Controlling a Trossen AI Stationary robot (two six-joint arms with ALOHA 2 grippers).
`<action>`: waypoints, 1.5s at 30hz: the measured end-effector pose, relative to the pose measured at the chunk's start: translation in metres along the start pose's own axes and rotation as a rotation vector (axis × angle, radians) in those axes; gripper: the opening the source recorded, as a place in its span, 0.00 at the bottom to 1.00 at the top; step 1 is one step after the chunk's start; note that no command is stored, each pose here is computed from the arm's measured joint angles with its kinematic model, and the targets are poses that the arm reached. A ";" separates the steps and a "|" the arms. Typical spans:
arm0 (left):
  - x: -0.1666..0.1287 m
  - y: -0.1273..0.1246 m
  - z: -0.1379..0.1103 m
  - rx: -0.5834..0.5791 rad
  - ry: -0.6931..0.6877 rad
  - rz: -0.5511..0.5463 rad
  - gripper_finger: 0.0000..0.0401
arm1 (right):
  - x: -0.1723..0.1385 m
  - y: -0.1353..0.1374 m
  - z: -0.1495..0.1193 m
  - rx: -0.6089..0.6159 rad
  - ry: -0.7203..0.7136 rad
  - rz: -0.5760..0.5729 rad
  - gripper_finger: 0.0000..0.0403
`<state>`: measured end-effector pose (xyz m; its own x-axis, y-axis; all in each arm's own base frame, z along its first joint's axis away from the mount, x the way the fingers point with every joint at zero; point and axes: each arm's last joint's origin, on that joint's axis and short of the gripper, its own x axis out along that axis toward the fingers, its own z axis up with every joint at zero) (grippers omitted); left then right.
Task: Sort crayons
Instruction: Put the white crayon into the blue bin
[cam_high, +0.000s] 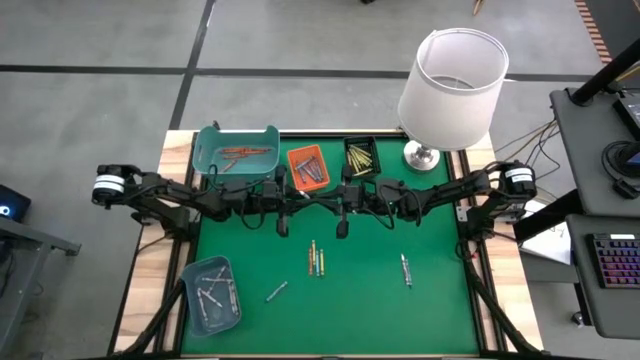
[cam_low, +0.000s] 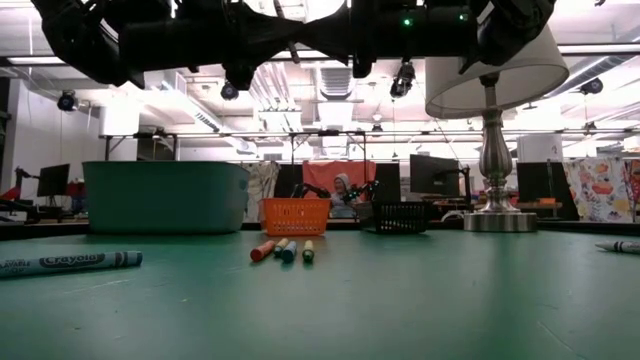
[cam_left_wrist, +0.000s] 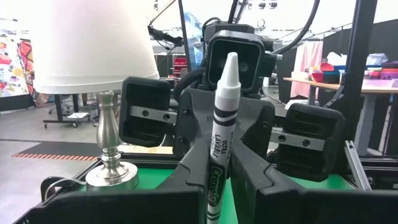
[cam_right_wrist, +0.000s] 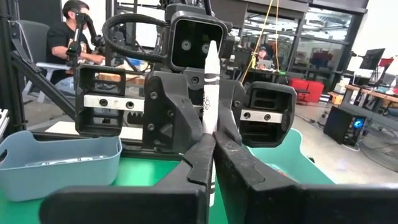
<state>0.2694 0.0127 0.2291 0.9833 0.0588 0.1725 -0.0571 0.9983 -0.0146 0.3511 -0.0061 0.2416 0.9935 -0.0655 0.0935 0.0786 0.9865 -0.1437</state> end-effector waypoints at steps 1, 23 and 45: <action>0.000 0.000 0.000 0.000 0.000 0.000 0.02 | 0.000 0.000 0.000 0.000 0.000 0.000 0.06; -0.002 0.001 -0.004 0.010 0.070 0.011 0.01 | -0.009 -0.004 0.006 0.013 0.137 -0.061 0.20; -0.037 -0.023 -0.050 -0.052 1.142 -0.015 0.07 | -0.027 -0.005 0.000 0.061 0.395 -0.043 0.23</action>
<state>0.2430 -0.0129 0.1741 0.5680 -0.0183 -0.8228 -0.0632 0.9958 -0.0657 0.3238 -0.0089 0.2396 0.9458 -0.1479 -0.2892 0.1275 0.9879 -0.0883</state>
